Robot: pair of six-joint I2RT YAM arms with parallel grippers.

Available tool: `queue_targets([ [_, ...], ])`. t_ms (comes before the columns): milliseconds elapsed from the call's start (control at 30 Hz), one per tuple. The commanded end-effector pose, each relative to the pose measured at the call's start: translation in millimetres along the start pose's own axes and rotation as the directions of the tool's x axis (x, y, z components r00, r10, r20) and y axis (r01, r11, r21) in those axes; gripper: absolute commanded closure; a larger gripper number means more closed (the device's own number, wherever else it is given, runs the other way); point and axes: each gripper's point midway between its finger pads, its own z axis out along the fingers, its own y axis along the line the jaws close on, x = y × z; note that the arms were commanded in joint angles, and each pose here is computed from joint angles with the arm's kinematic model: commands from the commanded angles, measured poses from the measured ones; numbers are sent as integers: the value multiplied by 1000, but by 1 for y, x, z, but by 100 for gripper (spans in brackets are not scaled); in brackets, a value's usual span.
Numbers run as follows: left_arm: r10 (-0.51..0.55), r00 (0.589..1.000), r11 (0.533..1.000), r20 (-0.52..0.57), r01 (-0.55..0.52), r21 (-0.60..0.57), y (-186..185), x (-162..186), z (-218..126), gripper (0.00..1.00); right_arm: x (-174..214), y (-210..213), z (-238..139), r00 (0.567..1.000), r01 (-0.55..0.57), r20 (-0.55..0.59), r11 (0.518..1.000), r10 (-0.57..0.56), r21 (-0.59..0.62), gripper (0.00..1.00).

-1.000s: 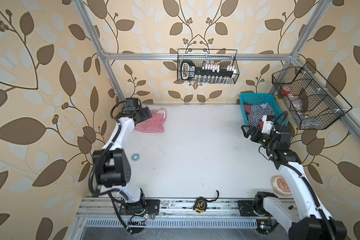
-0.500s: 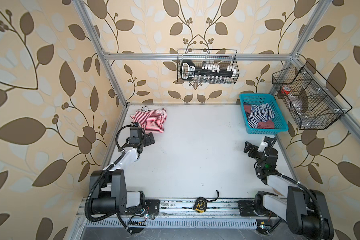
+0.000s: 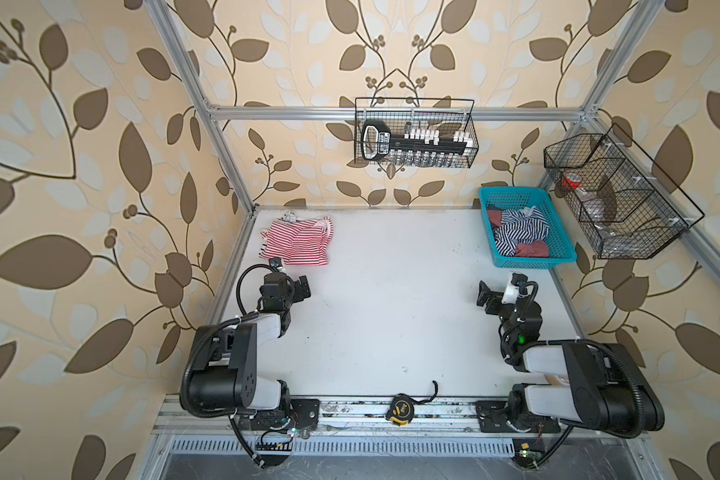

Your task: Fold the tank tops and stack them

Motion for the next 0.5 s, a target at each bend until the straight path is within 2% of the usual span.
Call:
queue_targets([
  [0, 22, 995, 1000, 95, -23, 10, -4, -16, -2, 1, -18, 4, 6, 997, 57, 43, 998, -58, 14, 0],
  [167, 32, 996, 999, 87, -33, 4, -3, -16, 2, 1, -20, 5, 5, 996, 61, 61, 998, -62, 14, 0],
  [333, 32, 996, 999, 85, -32, 4, -4, -16, 1, 1, -18, 23, 9, 993, 112, 39, 990, -109, -81, 0],
  [467, 31, 996, 999, 86, -32, 5, -4, -16, 0, 1, -18, 23, 9, 993, 112, 37, 991, -110, -79, 0],
])
